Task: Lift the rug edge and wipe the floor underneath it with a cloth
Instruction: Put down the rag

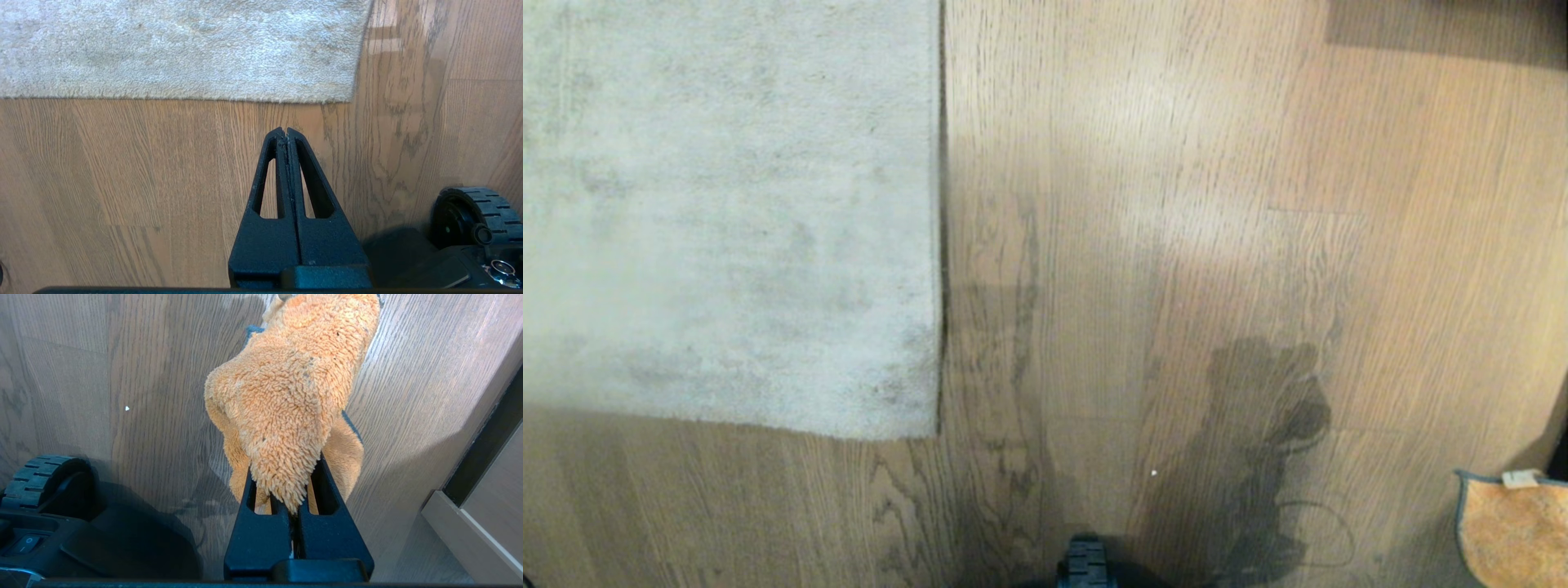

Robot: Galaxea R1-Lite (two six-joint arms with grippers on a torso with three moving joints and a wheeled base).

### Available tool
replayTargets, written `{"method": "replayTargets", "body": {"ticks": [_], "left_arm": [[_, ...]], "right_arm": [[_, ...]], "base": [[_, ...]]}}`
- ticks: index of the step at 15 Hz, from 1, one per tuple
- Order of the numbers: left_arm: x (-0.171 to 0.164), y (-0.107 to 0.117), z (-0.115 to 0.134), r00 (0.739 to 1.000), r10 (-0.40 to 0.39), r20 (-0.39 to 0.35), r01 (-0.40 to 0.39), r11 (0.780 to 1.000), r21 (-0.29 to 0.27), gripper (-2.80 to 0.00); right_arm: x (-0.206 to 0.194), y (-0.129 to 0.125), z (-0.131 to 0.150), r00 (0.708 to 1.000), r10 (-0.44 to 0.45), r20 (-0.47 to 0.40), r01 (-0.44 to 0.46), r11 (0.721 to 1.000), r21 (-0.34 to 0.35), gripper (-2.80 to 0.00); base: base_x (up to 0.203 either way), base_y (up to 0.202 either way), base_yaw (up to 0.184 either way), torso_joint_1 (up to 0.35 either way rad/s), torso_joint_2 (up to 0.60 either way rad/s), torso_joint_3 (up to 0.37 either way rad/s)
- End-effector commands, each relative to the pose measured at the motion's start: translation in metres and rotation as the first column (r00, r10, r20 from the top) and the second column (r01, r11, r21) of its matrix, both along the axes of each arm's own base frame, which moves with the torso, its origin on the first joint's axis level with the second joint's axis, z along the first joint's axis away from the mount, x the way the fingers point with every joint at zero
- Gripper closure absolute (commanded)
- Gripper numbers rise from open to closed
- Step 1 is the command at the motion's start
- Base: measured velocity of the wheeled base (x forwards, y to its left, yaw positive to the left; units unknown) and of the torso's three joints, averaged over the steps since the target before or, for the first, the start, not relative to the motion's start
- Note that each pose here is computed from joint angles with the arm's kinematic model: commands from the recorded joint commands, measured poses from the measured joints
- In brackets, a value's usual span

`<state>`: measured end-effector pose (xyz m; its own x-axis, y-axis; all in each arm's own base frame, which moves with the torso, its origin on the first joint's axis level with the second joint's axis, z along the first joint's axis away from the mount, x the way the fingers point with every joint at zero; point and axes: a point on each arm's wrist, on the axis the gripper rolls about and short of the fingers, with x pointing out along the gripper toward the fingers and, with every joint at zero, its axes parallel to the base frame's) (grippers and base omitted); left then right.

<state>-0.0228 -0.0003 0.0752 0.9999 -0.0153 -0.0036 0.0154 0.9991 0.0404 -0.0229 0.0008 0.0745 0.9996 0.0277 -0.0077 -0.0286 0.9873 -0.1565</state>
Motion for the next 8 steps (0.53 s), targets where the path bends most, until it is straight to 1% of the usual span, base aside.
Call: {"method": "replayTargets", "body": {"ticks": [1,3,6,8], "left_arm": [[0.0000,0.0000,0.0000,1.000,0.000,0.001,0.000,1.000,0.000,0.00],[0.0000,0.0000,0.0000,1.000,0.000,0.001,0.000,1.000,0.001,0.00],[0.0000,0.0000,0.0000,1.000,0.000,0.001,0.000,1.000,0.001,0.00],[0.0000,0.0000,0.0000,1.000,0.000,0.001,0.000,1.000,0.001,0.00]], "right_arm": [[0.0001,0.0000,0.0000,1.000,0.001,-0.001,-0.001,1.000,-0.001,0.00],[0.0001,0.0007,0.0002,1.000,0.031,0.001,-0.031,1.000,0.000,0.00],[-0.0001,0.0007,0.0003,0.999,0.035,-0.001,-0.035,0.999,-0.003,0.00],[0.0013,0.0007,0.0036,0.999,0.038,-0.019,-0.038,0.999,-0.004,0.00]], "base": [[0.000,0.000,0.000,0.000,0.00,0.000],[0.000,0.000,0.000,0.000,0.00,0.000],[0.000,0.000,0.000,0.000,0.00,0.000],[0.000,0.000,0.000,0.000,0.00,0.000]]}}
